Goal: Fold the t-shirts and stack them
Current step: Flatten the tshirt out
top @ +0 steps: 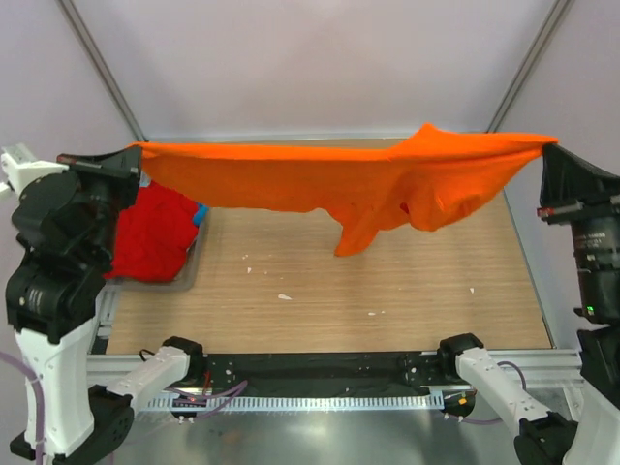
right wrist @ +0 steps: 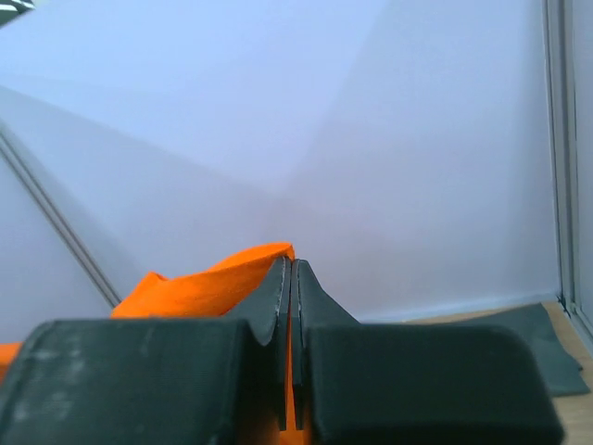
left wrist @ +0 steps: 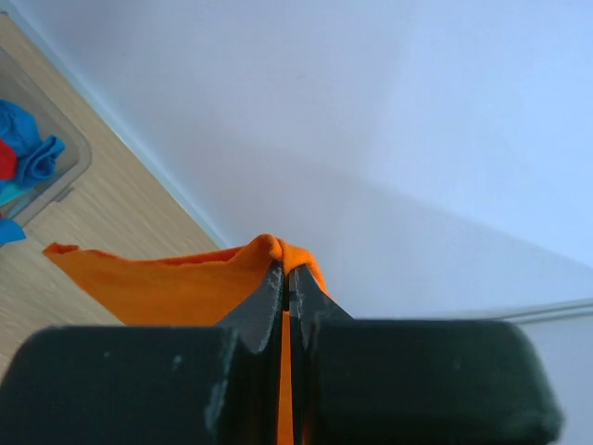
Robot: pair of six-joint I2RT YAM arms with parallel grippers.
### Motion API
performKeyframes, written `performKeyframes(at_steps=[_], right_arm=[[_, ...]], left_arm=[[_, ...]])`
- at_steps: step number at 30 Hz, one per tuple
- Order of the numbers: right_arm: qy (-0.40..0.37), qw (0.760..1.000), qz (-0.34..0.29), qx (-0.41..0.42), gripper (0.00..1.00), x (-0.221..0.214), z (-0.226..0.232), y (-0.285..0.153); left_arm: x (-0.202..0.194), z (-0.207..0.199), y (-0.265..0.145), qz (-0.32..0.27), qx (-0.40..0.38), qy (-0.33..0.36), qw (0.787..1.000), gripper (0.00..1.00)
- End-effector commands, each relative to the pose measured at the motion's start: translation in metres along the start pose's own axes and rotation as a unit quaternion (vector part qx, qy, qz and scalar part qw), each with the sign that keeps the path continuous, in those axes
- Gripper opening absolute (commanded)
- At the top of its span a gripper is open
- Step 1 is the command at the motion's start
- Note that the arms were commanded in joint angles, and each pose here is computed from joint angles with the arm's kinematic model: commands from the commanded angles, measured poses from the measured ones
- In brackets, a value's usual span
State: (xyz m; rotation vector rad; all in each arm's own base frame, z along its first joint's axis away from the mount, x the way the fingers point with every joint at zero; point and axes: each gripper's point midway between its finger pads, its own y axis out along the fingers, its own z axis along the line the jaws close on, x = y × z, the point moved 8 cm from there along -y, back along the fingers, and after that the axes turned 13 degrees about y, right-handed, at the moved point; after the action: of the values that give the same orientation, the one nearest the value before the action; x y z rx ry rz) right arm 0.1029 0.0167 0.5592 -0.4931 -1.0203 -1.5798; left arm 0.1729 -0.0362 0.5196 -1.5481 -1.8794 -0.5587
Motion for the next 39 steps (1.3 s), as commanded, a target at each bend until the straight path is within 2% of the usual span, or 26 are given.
performKeyframes(at_steps=[1,5,10,14,18,23,28,31,39], right_arm=[[-0.012,1.000,0.001,0.016,0.01,0.001,0.002,-0.002],[-0.053,0.998,0.034,0.015,0.01,-0.013,-0.002,0.017],[-0.097,0.995,0.031,-0.011,0.01,-0.031,-0.013,0.056],[-0.124,0.992,0.006,-0.035,0.01,-0.047,-0.023,0.101],[-0.141,0.989,-0.007,-0.035,0.01,-0.059,-0.023,0.143],[-0.160,0.985,-0.060,-0.008,0.01,-0.039,-0.009,0.161],[-0.163,0.983,-0.083,0.010,0.01,-0.019,0.002,0.152],[-0.159,0.983,-0.087,0.013,0.01,-0.004,0.007,0.131],[-0.113,0.989,-0.081,0.055,0.01,0.034,0.021,0.039]], left_arm=[[0.008,0.001,-0.019,0.004,-0.021,-0.017,1.000,0.00],[-0.007,-0.001,-0.010,0.035,-0.032,-0.003,0.999,0.00],[-0.034,0.001,0.029,0.055,0.000,0.034,0.998,0.00],[-0.042,-0.005,0.069,0.024,0.037,0.061,0.997,0.00],[-0.031,-0.025,0.091,-0.019,0.030,0.059,0.998,0.00],[-0.011,-0.050,0.101,-0.049,0.010,0.058,0.997,0.00],[0.011,-0.057,0.078,-0.075,-0.026,0.045,0.996,0.00],[0.022,-0.054,0.055,-0.081,-0.047,0.036,0.995,0.00],[0.033,-0.034,-0.013,-0.064,-0.120,-0.008,0.991,0.00]])
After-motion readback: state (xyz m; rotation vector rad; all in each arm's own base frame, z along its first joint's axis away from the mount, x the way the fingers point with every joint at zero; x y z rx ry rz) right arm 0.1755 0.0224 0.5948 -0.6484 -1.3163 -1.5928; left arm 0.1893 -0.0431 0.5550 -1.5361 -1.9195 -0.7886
